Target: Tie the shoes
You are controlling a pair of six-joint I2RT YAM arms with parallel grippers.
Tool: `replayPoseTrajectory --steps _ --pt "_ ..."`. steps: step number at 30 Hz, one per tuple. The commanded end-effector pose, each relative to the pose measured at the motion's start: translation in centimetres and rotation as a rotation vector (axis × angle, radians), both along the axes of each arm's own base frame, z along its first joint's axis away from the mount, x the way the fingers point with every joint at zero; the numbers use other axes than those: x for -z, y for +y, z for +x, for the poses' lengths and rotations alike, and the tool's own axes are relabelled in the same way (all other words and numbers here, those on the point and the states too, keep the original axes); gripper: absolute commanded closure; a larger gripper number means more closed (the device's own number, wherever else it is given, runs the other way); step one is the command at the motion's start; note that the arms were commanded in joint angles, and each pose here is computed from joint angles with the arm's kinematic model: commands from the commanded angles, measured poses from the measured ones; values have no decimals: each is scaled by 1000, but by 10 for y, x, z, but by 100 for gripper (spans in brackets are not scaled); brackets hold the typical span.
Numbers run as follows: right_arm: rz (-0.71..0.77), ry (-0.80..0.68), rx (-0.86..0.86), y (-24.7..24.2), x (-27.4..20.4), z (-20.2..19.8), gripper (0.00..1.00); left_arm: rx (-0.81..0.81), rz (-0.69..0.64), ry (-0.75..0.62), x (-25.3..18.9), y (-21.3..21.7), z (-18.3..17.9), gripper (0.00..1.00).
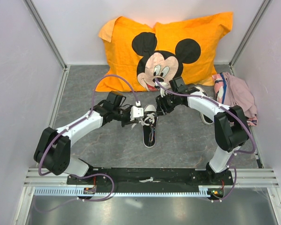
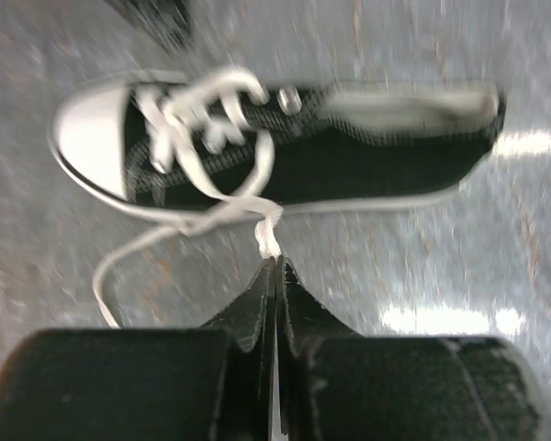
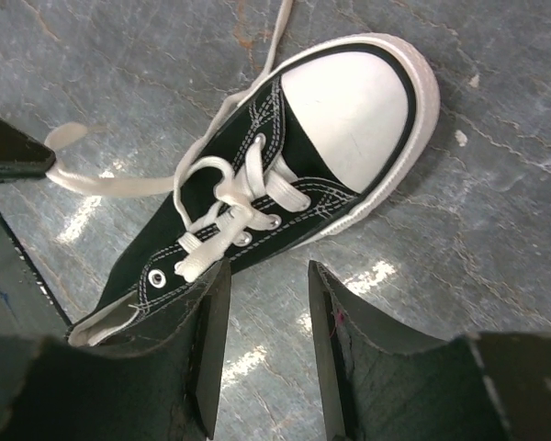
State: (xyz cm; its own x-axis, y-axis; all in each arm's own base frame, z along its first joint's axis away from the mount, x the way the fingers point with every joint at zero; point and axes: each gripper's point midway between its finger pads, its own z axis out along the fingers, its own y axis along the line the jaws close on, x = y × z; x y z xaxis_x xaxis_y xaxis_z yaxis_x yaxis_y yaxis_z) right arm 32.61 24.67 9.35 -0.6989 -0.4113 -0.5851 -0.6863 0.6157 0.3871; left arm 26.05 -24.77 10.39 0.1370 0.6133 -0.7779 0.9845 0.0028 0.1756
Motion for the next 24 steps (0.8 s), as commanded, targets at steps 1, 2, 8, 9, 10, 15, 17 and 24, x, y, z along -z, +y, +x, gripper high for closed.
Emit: replayPoseTrajectory --steps 1,2,8,9,10,15,17,24 --pt "85 -18 -13 16 -17 13 53 -38 -156 30 -37 -25 10 98" --pt "89 -10 -11 17 -15 12 53 -48 -166 31 -39 -27 13 99" --pt "129 37 -1 25 -11 13 53 -117 -194 60 -38 -36 27 98" --pt "131 39 0 25 -11 13 53 -123 -195 67 -36 -37 28 98" --pt "131 44 0 26 -9 12 53 -134 -206 72 -38 -39 30 98" --pt "124 79 -2 27 3 11 53 -137 -216 93 -36 -46 30 99" --pt "143 85 -15 30 0 10 54 -139 -220 97 -36 -48 30 98" --pt "179 146 -17 35 -3 1 70 -169 -214 121 -31 -49 32 98"
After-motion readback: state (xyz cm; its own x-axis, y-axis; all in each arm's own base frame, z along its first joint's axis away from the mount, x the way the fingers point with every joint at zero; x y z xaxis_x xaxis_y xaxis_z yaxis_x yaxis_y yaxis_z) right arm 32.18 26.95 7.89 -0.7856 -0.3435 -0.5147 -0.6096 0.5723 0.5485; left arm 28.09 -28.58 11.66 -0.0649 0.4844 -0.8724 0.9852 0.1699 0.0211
